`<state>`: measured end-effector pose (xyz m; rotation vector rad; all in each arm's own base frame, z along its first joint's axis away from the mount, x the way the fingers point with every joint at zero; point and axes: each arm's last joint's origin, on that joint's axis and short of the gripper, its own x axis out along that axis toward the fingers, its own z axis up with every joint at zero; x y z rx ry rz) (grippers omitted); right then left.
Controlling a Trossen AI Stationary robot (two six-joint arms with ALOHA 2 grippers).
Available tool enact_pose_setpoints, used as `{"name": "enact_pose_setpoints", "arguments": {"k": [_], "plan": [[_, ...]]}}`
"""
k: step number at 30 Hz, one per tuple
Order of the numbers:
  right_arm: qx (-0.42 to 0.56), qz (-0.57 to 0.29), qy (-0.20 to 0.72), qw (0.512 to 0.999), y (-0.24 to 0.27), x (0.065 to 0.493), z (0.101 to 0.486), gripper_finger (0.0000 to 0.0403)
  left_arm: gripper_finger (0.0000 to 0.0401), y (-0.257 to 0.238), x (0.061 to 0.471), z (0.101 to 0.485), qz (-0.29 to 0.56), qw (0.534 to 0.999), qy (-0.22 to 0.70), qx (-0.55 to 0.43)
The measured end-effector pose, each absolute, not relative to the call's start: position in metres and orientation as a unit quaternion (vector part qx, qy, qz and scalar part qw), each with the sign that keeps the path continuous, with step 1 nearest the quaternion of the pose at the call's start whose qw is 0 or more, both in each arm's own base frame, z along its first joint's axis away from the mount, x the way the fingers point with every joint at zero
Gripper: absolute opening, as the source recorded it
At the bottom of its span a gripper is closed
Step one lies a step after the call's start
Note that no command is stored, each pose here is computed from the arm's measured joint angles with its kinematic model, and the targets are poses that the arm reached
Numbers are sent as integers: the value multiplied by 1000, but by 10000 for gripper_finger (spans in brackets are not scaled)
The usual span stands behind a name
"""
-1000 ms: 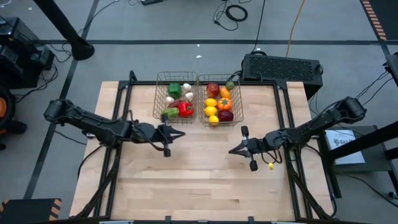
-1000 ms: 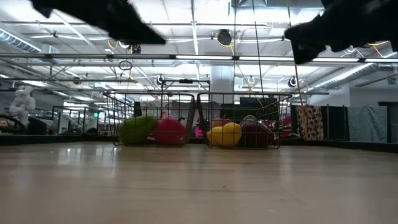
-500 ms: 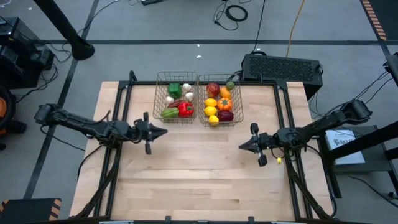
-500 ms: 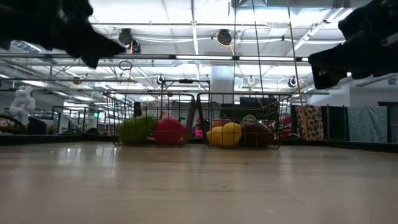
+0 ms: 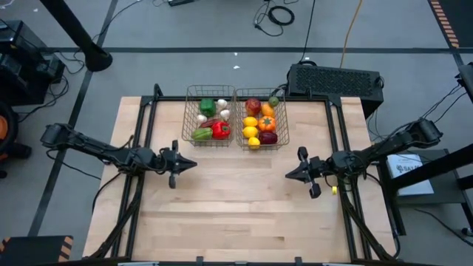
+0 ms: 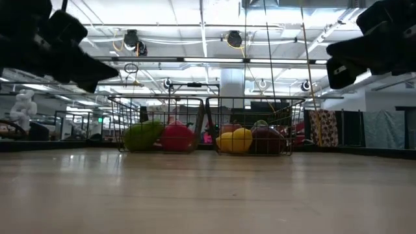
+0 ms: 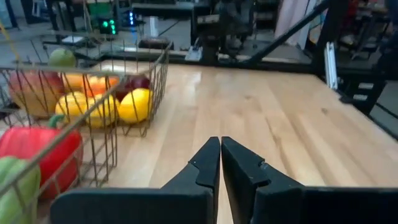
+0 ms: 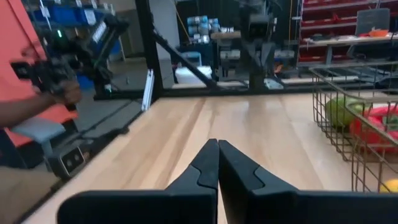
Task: Sort produce into baskets
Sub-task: Return to Home Position
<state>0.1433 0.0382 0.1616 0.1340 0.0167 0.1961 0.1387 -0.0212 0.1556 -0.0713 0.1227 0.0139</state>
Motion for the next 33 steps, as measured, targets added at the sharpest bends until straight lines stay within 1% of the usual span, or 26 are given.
{"name": "enact_pose_setpoints", "arguments": {"k": [6,15,17,21,26,30,33], "plan": [[76,99,16,992,38,142,161,0,24,-21,137,149,6,997,76,-23],[52,101,10,993,38,140,163,0,24,-20,132,155,10,999,52,-11],[48,102,2,994,37,138,165,0,24,-19,130,154,23,998,59,-8],[35,131,-23,990,32,132,173,0,24,-16,126,152,62,995,74,-2],[31,91,-10,995,18,123,172,0,24,-14,123,153,71,995,72,1],[28,93,-28,995,11,118,176,0,24,-13,123,151,96,992,82,3],[25,91,-20,995,7,114,174,0,24,-12,122,147,111,989,101,11]]}}
